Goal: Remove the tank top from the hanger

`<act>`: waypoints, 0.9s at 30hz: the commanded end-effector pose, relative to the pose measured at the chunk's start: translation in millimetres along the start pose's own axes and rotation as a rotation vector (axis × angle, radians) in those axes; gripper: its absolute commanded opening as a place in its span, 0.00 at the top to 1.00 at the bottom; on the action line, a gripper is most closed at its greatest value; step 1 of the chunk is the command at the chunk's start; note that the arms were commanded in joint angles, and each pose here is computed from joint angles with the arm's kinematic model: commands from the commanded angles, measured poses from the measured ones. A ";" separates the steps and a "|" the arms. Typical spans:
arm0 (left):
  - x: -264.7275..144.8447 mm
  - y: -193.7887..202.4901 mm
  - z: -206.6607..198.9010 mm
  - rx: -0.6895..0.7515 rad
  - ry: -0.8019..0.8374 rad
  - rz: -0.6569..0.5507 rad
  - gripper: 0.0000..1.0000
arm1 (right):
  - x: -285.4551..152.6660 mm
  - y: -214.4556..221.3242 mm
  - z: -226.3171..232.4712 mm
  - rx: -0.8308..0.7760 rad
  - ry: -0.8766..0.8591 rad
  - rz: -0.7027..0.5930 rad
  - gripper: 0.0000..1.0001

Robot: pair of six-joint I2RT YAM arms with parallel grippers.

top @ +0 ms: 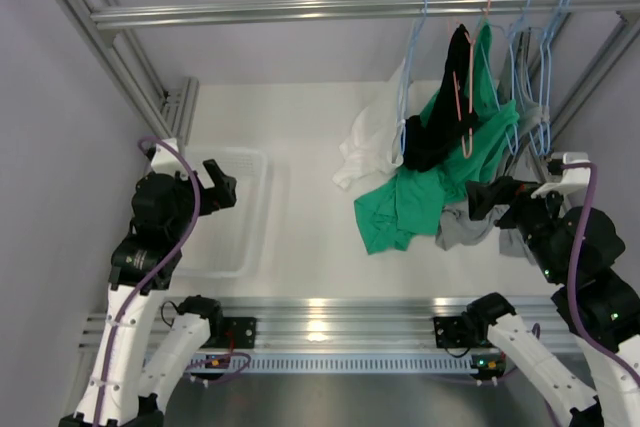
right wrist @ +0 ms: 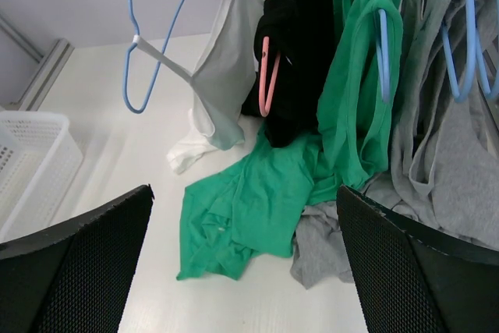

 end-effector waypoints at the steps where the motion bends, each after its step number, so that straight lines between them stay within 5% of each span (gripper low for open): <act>1: 1.1 -8.1 -4.1 0.001 0.032 -0.055 0.01 | -0.1 -18.5 1.8 0.005 -0.015 -0.077 0.00; 9: 0.2 -7.7 -4.0 0.002 0.037 -0.057 0.01 | -6.8 -53.1 18.1 0.048 -0.191 -0.210 0.01; 14: 0.3 -6.8 -3.7 0.002 0.036 -0.053 0.01 | 32.8 -94.0 48.6 0.048 -0.378 -0.134 0.01; 19: 0.2 -6.5 -3.0 0.004 0.033 -0.056 0.01 | 103.9 -113.7 60.2 0.001 -0.232 -0.012 0.01; 27: 5.3 -2.7 -3.9 0.003 0.044 -0.022 0.01 | 161.6 -104.4 92.9 -0.173 -0.040 0.068 0.16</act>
Point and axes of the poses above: each gripper's point midway between its finger pads, its own x axis out along the fingers, its own z axis along the line the jaws close on, y = z × x, the point moved 9 cm from there along -x, back along the fingers, and after that the axes turned 11 degrees about -x, right-handed, at the moved point
